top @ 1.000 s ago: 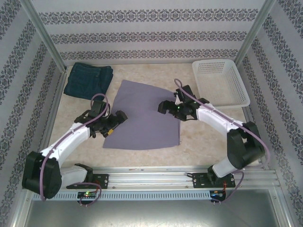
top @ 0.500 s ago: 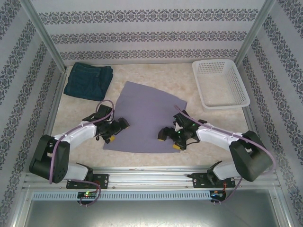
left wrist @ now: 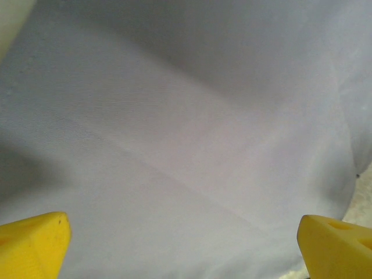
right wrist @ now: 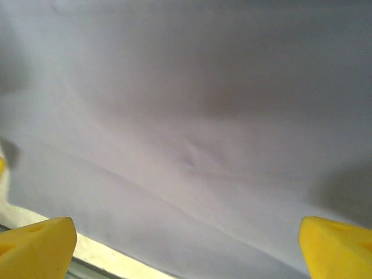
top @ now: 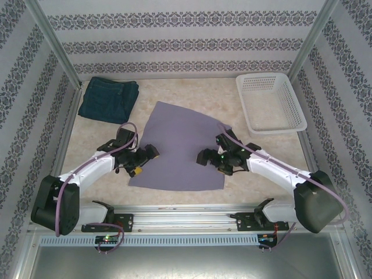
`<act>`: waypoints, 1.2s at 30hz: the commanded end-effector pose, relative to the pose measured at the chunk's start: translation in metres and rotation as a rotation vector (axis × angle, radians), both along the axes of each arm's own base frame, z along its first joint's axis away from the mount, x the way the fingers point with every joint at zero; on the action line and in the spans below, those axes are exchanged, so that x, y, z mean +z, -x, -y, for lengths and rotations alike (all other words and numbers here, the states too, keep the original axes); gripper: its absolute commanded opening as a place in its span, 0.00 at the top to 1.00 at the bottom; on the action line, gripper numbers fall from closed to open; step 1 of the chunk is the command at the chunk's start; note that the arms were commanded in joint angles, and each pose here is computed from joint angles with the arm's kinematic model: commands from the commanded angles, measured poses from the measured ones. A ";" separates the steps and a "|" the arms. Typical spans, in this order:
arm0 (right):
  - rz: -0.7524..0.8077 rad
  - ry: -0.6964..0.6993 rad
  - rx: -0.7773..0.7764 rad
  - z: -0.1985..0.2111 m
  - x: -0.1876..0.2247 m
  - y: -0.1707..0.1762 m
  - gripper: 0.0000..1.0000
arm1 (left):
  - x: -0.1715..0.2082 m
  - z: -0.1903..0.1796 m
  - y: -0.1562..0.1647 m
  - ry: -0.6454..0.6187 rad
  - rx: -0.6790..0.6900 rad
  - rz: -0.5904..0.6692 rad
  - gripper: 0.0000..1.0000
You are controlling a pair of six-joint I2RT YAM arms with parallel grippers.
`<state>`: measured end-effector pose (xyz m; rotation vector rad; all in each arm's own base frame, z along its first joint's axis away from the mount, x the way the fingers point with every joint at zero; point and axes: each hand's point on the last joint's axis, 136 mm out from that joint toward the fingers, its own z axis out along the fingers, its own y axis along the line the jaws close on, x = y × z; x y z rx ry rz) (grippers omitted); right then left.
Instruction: Fold and stack the skirts
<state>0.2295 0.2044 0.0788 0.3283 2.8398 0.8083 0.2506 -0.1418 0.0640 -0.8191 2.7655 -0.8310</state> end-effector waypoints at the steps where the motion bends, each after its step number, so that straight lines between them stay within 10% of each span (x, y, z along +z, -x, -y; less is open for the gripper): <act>1: 0.077 0.025 -0.050 -0.001 0.003 -0.038 0.02 | 0.002 0.010 0.002 0.032 -0.010 -0.010 0.00; 13: 0.089 0.172 0.018 -0.019 -0.041 -0.125 0.02 | -0.053 -0.028 0.009 -0.091 0.142 -0.045 0.00; 20: 0.119 0.164 -0.040 -0.022 -0.038 -0.183 0.02 | -0.056 -0.032 -0.042 -0.141 0.084 -0.003 0.00; 36: 0.193 0.281 -0.353 0.087 0.007 -0.076 0.02 | -0.007 -0.083 0.007 -0.291 0.204 0.044 0.00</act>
